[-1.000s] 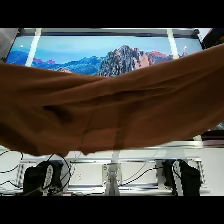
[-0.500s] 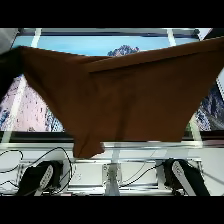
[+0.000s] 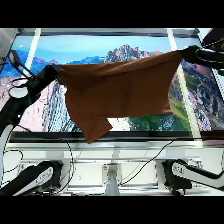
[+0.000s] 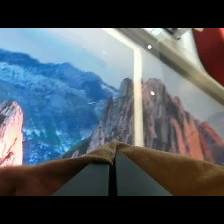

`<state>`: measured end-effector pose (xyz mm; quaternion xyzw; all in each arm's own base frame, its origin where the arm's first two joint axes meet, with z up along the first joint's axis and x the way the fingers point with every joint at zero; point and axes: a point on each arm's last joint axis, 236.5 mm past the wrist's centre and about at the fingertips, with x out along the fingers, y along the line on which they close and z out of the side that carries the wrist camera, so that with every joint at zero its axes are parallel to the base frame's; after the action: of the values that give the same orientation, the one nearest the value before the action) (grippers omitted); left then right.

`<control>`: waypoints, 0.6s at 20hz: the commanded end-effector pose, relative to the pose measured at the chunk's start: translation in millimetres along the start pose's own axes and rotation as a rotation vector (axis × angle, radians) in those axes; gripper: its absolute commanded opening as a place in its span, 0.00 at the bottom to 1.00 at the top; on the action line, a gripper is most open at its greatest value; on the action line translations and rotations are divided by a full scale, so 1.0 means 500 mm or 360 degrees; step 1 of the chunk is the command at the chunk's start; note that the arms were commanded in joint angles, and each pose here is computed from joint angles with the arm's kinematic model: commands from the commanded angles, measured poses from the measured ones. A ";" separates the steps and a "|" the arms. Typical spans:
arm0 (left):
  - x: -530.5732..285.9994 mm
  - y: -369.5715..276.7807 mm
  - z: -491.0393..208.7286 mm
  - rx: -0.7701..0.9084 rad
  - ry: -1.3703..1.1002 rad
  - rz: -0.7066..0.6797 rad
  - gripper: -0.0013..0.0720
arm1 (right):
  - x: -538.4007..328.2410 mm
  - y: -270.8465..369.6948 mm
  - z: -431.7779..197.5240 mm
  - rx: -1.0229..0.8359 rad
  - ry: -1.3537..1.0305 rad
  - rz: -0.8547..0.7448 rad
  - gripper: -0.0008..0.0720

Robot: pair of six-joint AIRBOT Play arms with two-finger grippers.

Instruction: Fold the clothes and pants, and hang the long-sleeved shirts on hangers.

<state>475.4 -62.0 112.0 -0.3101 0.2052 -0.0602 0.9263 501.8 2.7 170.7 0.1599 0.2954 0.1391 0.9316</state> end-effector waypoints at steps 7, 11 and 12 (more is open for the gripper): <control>0.024 0.004 -0.082 -0.0011 0.0234 -0.0047 0.04 | 0.040 -0.142 -0.153 -0.0183 0.0486 -0.0340 0.04; 0.028 0.056 -0.006 -0.0009 -0.0015 0.0115 0.04 | 0.054 -0.156 -0.076 -0.0196 0.0222 -0.0399 0.04; 0.025 0.073 0.022 -0.0005 -0.0108 0.0174 0.04 | 0.060 -0.156 -0.046 -0.0180 0.0115 -0.0406 0.04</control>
<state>480.4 -61.3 84.2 -0.3105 0.2337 -0.0527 0.9199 504.0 -41.1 91.8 0.0624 0.3903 0.0673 0.9161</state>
